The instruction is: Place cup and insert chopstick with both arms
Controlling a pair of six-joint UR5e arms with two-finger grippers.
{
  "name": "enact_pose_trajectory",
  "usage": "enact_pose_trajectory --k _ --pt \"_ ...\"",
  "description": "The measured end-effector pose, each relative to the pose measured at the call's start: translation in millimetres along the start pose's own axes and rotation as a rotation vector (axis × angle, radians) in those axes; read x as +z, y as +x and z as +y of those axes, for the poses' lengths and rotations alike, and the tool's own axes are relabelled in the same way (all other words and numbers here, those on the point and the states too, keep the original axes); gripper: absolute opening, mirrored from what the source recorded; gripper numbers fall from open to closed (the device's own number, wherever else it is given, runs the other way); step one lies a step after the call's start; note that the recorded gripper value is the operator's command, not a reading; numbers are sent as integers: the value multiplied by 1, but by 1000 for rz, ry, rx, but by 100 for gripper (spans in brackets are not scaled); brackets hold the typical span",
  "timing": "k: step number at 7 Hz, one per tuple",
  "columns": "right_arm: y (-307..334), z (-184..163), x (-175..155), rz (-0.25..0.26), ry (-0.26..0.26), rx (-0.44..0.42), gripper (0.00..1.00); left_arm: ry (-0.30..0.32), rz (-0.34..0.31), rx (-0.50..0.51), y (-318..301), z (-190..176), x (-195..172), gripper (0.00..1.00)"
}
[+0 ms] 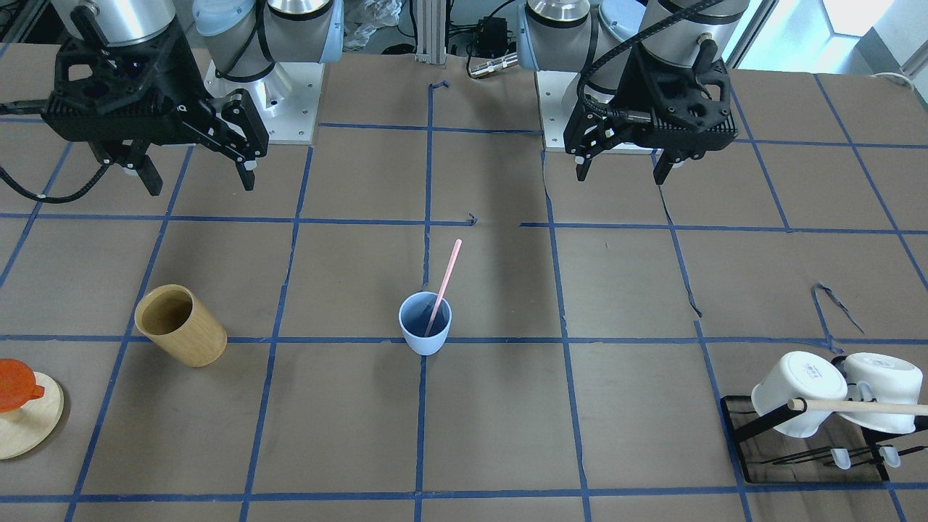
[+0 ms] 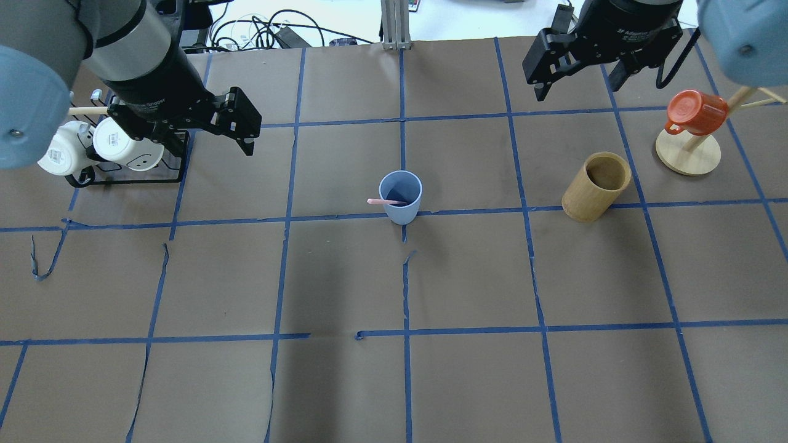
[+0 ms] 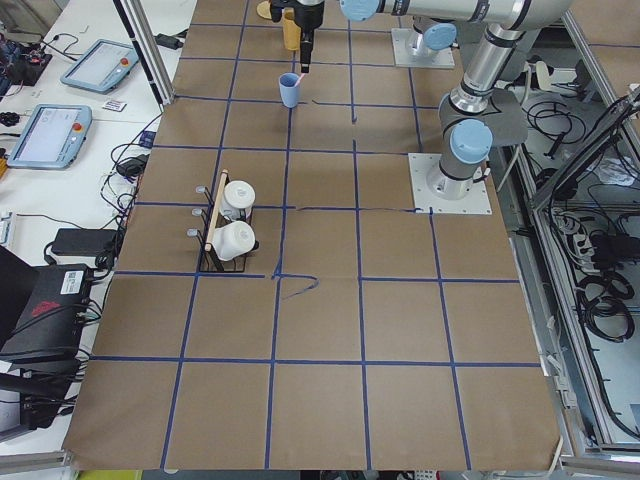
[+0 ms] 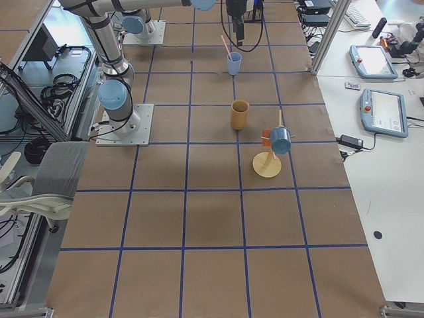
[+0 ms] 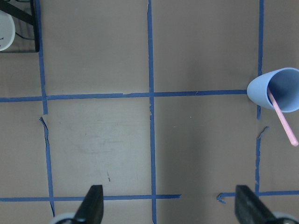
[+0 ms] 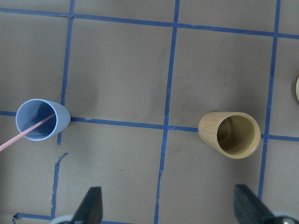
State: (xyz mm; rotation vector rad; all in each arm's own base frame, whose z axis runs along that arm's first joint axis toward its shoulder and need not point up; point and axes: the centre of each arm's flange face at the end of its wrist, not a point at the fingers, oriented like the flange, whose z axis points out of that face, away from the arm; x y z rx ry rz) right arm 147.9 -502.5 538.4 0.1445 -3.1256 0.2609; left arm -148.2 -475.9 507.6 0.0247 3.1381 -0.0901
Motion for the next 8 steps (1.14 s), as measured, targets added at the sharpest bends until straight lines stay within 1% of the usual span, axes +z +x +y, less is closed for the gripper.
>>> enact_pose_trajectory --k 1,3,4,6,8 --pt "0 5 2 0 -2 8 100 0 0 0 0 0 0 100" --pt "1 14 15 0 -24 18 100 -1 0 0 0 0 0 100" --pt "1 15 17 0 -27 18 100 0 0 0 0 0 0 100" --pt "3 11 17 -2 -8 14 100 3 0 -2 -1 0 -2 100" --pt "4 7 14 7 32 12 100 4 0 -3 -1 1 -2 100"
